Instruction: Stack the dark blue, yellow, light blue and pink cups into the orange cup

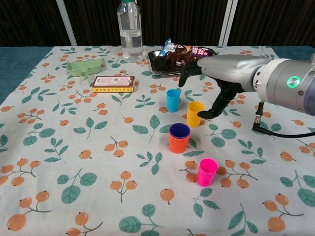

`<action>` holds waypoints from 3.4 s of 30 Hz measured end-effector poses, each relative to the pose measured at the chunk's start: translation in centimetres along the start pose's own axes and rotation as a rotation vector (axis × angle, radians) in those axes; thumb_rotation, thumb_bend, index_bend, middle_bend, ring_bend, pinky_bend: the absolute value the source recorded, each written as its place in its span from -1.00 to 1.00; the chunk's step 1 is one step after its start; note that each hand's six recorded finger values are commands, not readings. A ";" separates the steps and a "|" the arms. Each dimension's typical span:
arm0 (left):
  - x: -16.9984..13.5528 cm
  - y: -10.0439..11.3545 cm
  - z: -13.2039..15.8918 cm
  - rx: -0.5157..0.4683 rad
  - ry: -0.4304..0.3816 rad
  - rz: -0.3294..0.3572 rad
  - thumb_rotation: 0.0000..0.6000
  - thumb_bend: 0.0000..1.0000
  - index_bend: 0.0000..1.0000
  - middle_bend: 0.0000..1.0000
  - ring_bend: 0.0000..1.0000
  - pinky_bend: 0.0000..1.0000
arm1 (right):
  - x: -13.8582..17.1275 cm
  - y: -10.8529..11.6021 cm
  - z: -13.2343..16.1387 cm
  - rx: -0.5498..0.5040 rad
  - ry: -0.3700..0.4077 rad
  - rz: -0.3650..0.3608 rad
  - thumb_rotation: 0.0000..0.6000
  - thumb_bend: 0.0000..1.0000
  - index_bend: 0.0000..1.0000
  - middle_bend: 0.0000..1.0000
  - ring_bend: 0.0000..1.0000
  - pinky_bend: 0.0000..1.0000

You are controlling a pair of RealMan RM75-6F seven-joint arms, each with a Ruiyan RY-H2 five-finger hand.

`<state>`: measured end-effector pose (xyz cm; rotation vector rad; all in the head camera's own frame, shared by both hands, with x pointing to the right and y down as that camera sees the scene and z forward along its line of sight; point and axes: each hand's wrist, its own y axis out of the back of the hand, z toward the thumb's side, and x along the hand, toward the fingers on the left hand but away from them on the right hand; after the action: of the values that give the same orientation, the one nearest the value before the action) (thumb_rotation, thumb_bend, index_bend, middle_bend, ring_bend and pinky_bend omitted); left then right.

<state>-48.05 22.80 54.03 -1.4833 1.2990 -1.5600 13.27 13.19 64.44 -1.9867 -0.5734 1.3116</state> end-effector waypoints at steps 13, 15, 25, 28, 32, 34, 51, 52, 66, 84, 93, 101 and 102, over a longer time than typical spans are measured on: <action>0.0 0.1 -0.1 -0.001 0.004 0.002 1.00 -0.07 -0.50 -0.88 -1.00 -0.92 | -2.3 -1.0 -2.3 0.008 -0.077 0.026 1.00 -0.23 -0.44 -1.00 -0.99 -0.88; 0.0 0.1 -0.1 0.000 0.005 0.003 1.00 -0.06 -0.50 -0.88 -1.00 -0.92 | -2.6 -1.0 -2.3 0.008 -0.080 0.026 1.00 -0.23 -0.43 -1.00 -0.99 -0.88; 0.1 0.1 -0.2 -0.003 0.009 0.002 1.00 -0.07 -0.50 -0.88 -1.00 -0.92 | -3.8 -1.8 -2.0 0.007 -0.088 0.037 1.00 -0.23 -0.38 -1.00 -0.99 -0.88; 0.1 0.1 -0.3 -0.005 0.011 0.003 1.00 -0.06 -0.50 -0.88 -1.00 -0.92 | -4.0 -2.0 -1.9 0.009 -0.090 0.039 1.00 -0.23 -0.36 -1.00 -0.99 -0.87; 0.2 0.1 -0.3 -0.004 0.012 0.002 1.00 -0.07 -0.50 -0.88 -1.00 -0.92 | -4.2 -2.1 -1.8 0.013 -0.090 0.037 1.00 -0.23 -0.30 -1.00 -0.99 -0.87; 0.2 0.1 -0.3 -0.004 0.012 0.002 1.00 -0.06 -0.50 -0.88 -1.00 -0.92 | -4.3 -2.2 -1.8 0.014 -0.090 0.036 1.00 -0.22 -0.27 -1.00 -0.98 -0.86; 0.2 0.0 -0.3 0.001 0.013 -0.002 1.00 -0.06 -0.50 -0.88 -1.00 -0.92 | -4.8 -2.6 -2.1 0.027 -0.107 0.024 1.00 -0.23 -0.18 -1.00 -0.96 -0.84; 0.2 0.0 -0.4 0.001 0.014 -0.002 1.00 -0.06 -0.50 -0.88 -1.00 -0.92 | -4.8 -2.7 -2.1 0.028 -0.107 0.025 1.00 -0.23 -0.16 -1.00 -0.96 -0.83; 0.2 0.0 -0.4 0.002 0.014 -0.003 1.00 -0.06 -0.50 -0.88 -1.00 -0.91 | -4.7 -2.8 -2.0 0.020 -0.105 0.030 1.00 -0.23 -0.02 -1.00 -0.94 -0.83; 0.1 -0.2 -0.1 -0.003 0.008 -0.008 1.00 -0.06 -0.50 -0.88 -1.00 -0.90 | -0.7 2.1 0.6 -0.030 0.015 0.003 1.00 -0.23 -0.02 -1.00 -0.94 -0.83; 0.1 -0.1 0.0 -0.008 0.009 -0.005 1.00 -0.06 -0.50 -0.88 -1.00 -0.90 | 1.5 3.4 3.2 0.048 0.083 -0.034 1.00 -0.23 -0.02 -1.00 -0.94 -0.83; 0.2 0.1 -0.1 -0.013 0.012 0.000 1.00 -0.06 -0.50 -0.88 -1.00 -0.90 | 1.9 2.3 4.2 0.067 0.090 -0.033 1.00 -0.23 -0.02 -1.00 -0.94 -0.83; 0.2 0.1 -0.1 -0.012 0.012 0.000 1.00 -0.06 -0.50 -0.88 -1.00 -0.90 | 1.9 2.1 4.2 0.068 0.089 -0.030 1.00 -0.23 -0.02 -1.00 -0.94 -0.83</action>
<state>-48.24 22.58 54.06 -1.4832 1.3181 -1.5655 10.20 14.32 60.59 -1.9626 -0.5081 1.2020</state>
